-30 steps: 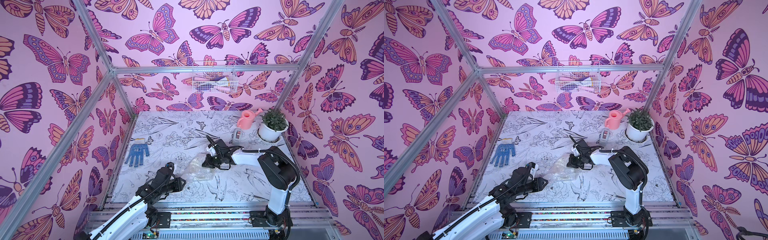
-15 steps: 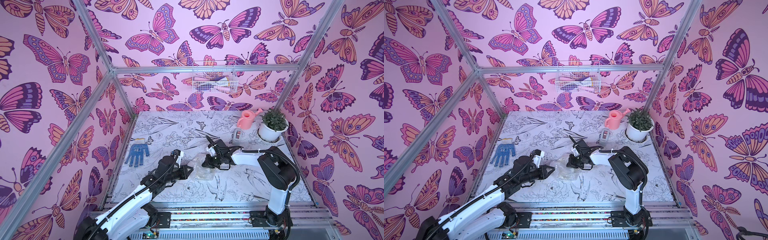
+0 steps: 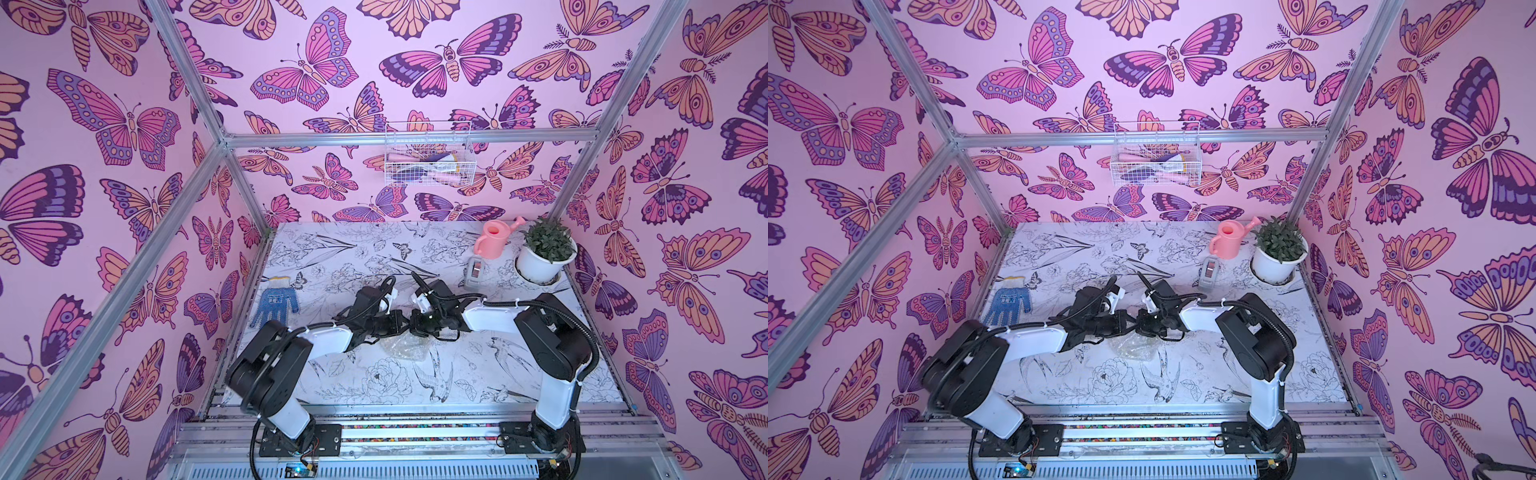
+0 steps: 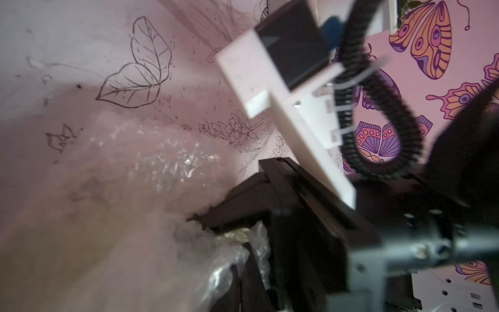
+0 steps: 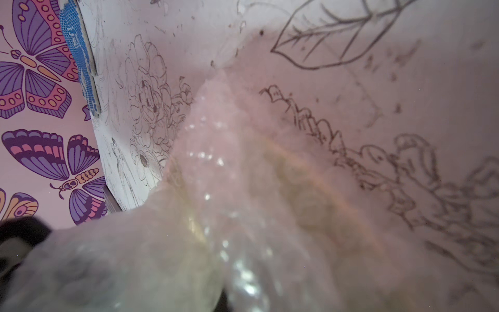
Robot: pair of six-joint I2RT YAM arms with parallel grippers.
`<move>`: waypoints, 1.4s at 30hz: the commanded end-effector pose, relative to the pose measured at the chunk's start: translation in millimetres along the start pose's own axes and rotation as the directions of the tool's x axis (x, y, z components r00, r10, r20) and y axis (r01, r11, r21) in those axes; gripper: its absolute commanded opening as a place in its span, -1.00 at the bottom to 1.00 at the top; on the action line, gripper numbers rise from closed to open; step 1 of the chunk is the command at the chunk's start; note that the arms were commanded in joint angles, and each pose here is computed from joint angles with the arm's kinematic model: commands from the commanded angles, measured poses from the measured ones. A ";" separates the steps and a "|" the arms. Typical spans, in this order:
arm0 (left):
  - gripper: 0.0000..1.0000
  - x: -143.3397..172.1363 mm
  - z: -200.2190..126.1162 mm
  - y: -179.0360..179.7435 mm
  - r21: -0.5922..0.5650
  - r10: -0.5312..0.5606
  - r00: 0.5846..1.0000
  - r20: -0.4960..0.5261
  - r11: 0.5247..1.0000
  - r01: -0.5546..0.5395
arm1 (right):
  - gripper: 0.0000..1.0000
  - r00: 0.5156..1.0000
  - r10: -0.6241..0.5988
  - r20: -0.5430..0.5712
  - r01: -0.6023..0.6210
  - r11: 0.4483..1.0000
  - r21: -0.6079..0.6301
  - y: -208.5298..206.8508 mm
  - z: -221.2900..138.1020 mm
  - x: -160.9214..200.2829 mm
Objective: Wrap dinner plates in bubble wrap
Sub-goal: Wrap the plate in the bubble wrap.
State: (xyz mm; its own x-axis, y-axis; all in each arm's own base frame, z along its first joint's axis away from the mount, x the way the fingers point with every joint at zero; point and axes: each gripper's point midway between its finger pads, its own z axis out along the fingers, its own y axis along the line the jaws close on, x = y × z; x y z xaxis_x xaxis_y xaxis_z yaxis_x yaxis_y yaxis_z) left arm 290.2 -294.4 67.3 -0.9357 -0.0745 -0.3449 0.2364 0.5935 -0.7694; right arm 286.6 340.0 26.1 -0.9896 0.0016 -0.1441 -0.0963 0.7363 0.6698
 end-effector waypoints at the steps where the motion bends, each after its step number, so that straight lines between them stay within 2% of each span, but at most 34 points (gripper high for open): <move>1: -1.00 -17.1 15.3 -12.7 0.105 0.044 0.997 0.066 0.993 -0.051 | -1.00 0.991 0.089 -0.104 -0.073 0.986 0.149 -45.7 16.1 41.9; 5: -1.00 0.5 27.2 17.3 0.069 -0.010 0.999 0.047 0.998 0.007 | -1.00 0.992 0.088 -0.091 -0.075 0.988 0.135 -39.1 8.6 40.6; 10: -1.00 29.5 32.0 53.1 -0.005 -0.058 0.998 -0.002 0.998 0.058 | -1.00 0.998 0.062 -0.019 -0.059 0.989 0.137 -25.4 -19.9 27.1; 16: -1.00 45.4 37.1 72.3 -0.002 -0.089 0.996 -0.010 0.996 0.089 | -1.00 0.996 0.045 0.076 -0.056 0.987 0.149 -16.6 -64.9 13.4; 19: -1.00 50.3 41.1 79.2 -0.007 -0.096 0.995 -0.021 0.995 0.096 | -1.00 0.990 0.079 0.119 -0.091 0.990 0.105 -14.0 -82.3 4.8; 22: -1.00 53.5 44.2 82.6 -0.004 -0.106 0.994 -0.031 0.994 0.106 | -0.72 0.982 0.085 0.171 -0.097 0.993 0.069 -7.9 -98.6 -4.1; 25: -1.00 55.4 45.6 83.3 0.003 -0.107 0.994 -0.037 0.994 0.108 | -0.43 0.981 0.109 0.159 -0.107 0.994 -0.022 2.5 -95.2 -6.9; 28: -1.00 55.5 45.4 80.8 0.011 -0.096 0.995 -0.040 0.995 0.097 | -0.36 0.984 0.124 0.126 -0.112 0.989 -0.095 12.9 -87.1 -7.5; 33: -1.00 53.3 41.9 67.8 0.036 -0.058 0.998 -0.034 0.998 0.059 | -0.21 0.979 0.183 0.095 -0.179 0.983 -0.041 -13.7 -63.0 -3.2; 37: -1.00 52.0 34.7 55.9 0.036 -0.013 0.999 -0.030 0.999 0.014 | -0.14 0.971 0.205 0.124 -0.207 0.978 0.003 -32.3 -60.2 -1.3; 42: -1.00 55.6 27.0 30.2 0.032 0.081 0.995 -0.058 0.996 -0.079 | -0.14 0.956 0.258 0.142 -0.254 0.966 -0.048 -43.5 -58.5 -2.3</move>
State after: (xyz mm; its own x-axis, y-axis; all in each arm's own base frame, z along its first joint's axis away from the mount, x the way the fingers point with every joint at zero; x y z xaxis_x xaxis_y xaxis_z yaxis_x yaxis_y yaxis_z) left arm 280.5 -319.5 52.1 -0.8828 -0.0749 -0.4637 0.3870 0.4435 -0.8084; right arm 285.4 282.1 58.1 -0.9689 0.2223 -0.1087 0.0729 0.6761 0.7332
